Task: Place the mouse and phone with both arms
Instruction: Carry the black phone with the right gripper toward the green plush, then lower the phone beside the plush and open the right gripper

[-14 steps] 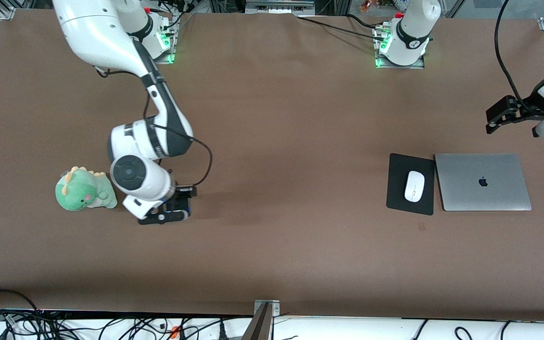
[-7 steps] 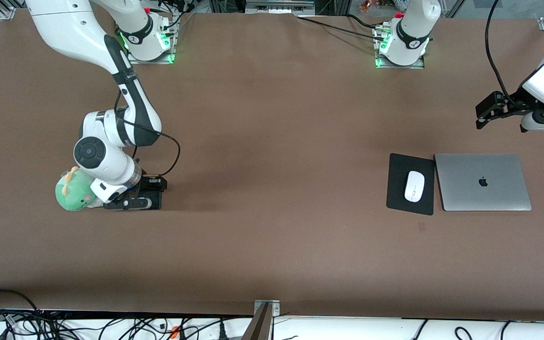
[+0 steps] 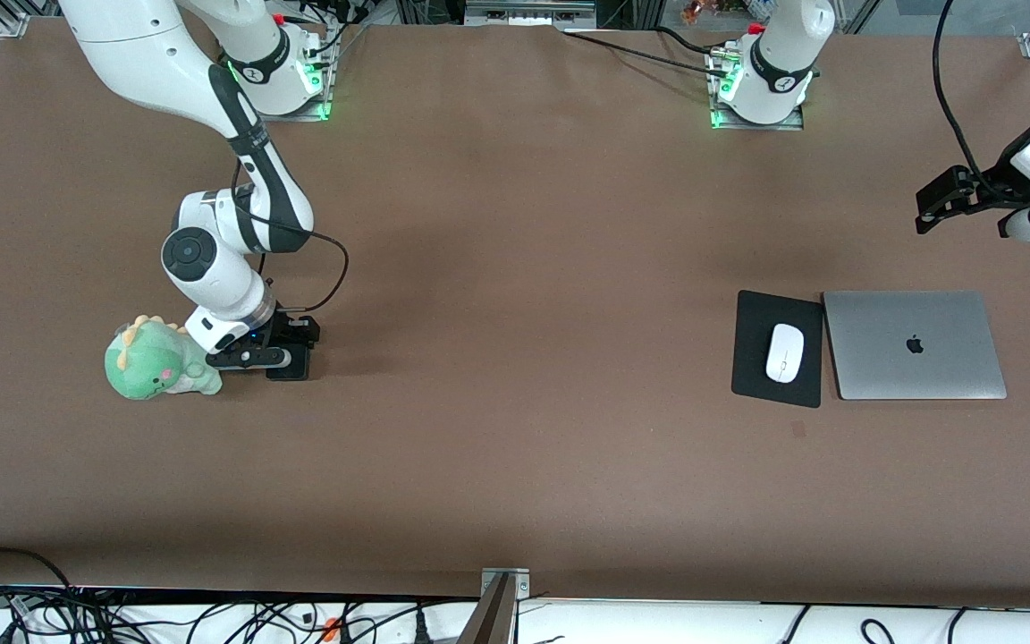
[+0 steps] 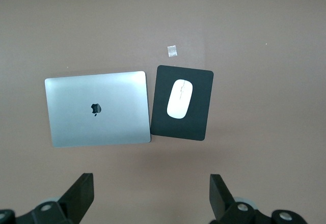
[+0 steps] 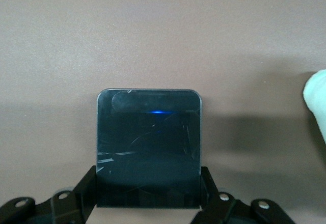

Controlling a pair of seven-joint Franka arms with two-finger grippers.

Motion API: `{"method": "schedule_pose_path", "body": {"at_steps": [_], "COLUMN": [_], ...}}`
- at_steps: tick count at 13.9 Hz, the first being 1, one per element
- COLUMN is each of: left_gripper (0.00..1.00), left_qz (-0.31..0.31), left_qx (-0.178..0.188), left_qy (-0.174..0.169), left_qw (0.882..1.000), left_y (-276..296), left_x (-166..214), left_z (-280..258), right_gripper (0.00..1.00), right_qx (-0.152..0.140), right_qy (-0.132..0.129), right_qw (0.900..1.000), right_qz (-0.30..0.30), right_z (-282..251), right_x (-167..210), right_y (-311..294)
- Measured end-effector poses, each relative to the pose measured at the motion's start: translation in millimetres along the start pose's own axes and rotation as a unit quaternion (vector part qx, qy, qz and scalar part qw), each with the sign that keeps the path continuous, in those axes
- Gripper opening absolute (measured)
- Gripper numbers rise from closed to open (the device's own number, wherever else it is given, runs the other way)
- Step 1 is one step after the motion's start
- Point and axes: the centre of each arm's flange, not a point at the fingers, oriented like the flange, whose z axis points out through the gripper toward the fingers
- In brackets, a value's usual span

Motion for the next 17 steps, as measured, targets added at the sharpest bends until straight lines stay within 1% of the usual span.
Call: {"method": "schedule_pose_path", "body": {"at_steps": [2, 3, 5, 6, 7, 8, 11, 12, 14, 17], "left_gripper": [1.0, 1.0, 1.0, 1.0, 1.0, 1.0, 1.0, 1.0, 1.0, 1.0], "left_qz": [-0.001, -0.003, -0.007, -0.008, -0.007, -0.007, -0.006, -0.005, 0.001, 0.008], "left_qx": [-0.004, -0.013, -0.022, -0.023, -0.023, -0.024, -0.024, -0.024, -0.023, -0.022], "left_qy": [0.003, 0.001, -0.018, -0.025, -0.027, -0.029, -0.029, -0.029, -0.029, -0.029], "left_qw": [1.0, 1.0, 1.0, 0.999, 0.999, 0.999, 0.999, 0.999, 0.999, 0.999], "left_y": [0.3, 0.7, -1.9, -2.3, -1.8, -1.2, -0.3, 0.9, 7.7, 15.6], "left_x": [-3.3, -4.4, -8.5, -10.0, -10.5, -10.6, -10.7, -10.6, -10.4, -10.2], "left_z": [-5.1, -5.5, -0.6, 1.8, 3.2, 4.1, 4.4, 4.4, 4.0, 3.7], "right_gripper": [0.8, 0.8, 0.8, 0.86, 0.95, 1.0, 1.0, 1.0, 1.0, 1.0], "right_qx": [0.0, 0.0, -0.001, -0.001, -0.001, -0.001, 0.001, 0.001, 0.0, 0.002], "right_qy": [0.006, 0.005, 0.004, 0.005, 0.006, 0.007, 0.012, 0.008, -0.013, -0.042], "right_qw": [1.0, 1.0, 1.0, 1.0, 1.0, 1.0, 1.0, 1.0, 1.0, 0.999], "right_qz": [-0.004, -0.007, -0.012, -0.013, -0.013, -0.014, -0.016, -0.015, -0.012, 0.0], "right_z": [3.8, 5.2, 6.1, 6.0, 5.9, 5.3, -2.5, -7.7, -27.5, -81.2], "right_x": [-5.3, -7.1, -8.2, -8.1, -7.9, -7.4, -0.4, 4.8, 24.9, 64.2], "right_y": [1.2, 1.6, 2.4, 2.9, 3.2, 3.3, 2.1, 1.5, 3.1, 14.8]}}
